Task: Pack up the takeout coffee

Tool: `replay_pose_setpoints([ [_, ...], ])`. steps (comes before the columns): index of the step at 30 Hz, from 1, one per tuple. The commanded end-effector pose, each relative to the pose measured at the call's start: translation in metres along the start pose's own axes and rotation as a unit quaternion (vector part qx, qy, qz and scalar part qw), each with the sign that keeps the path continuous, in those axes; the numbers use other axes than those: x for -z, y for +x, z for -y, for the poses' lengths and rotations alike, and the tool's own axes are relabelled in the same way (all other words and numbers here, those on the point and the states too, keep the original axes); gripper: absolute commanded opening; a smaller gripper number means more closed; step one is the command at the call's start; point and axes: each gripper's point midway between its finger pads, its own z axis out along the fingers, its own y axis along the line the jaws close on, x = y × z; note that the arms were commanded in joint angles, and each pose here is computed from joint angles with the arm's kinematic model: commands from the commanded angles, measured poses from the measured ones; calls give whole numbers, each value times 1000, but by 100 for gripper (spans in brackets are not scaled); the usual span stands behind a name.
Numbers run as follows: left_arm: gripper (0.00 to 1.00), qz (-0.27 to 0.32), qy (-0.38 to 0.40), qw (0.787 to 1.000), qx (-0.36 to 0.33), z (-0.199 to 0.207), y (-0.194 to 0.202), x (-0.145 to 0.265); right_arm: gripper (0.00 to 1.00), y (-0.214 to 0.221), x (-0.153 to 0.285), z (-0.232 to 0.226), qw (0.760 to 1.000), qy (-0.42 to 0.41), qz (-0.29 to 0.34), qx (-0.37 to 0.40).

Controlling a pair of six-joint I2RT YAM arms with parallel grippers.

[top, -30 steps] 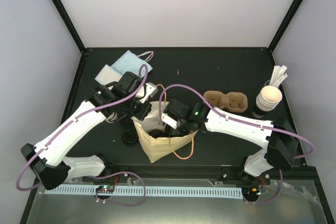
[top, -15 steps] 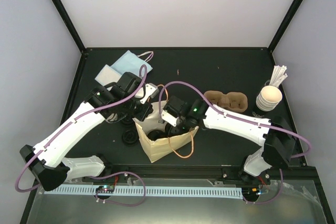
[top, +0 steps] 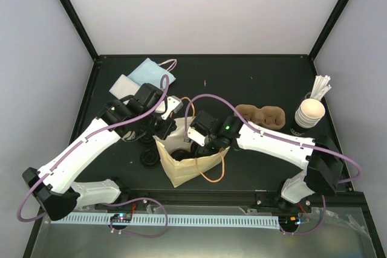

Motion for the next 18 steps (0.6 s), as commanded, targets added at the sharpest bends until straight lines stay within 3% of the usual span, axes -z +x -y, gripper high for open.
replay_pose_setpoints([
  [1, 2, 10, 2, 1000, 3, 0, 1, 5, 51, 65, -21, -8, 990, -31, -139, -14],
  [12, 1, 15, -7, 1000, 4, -3, 1, 7, 52, 71, -14, -5, 989, -8, -149, 2],
  [18, 2, 16, -9, 1000, 3, -4, 0, 8, 54, 85, -14, 3, 982, 12, -186, 24],
])
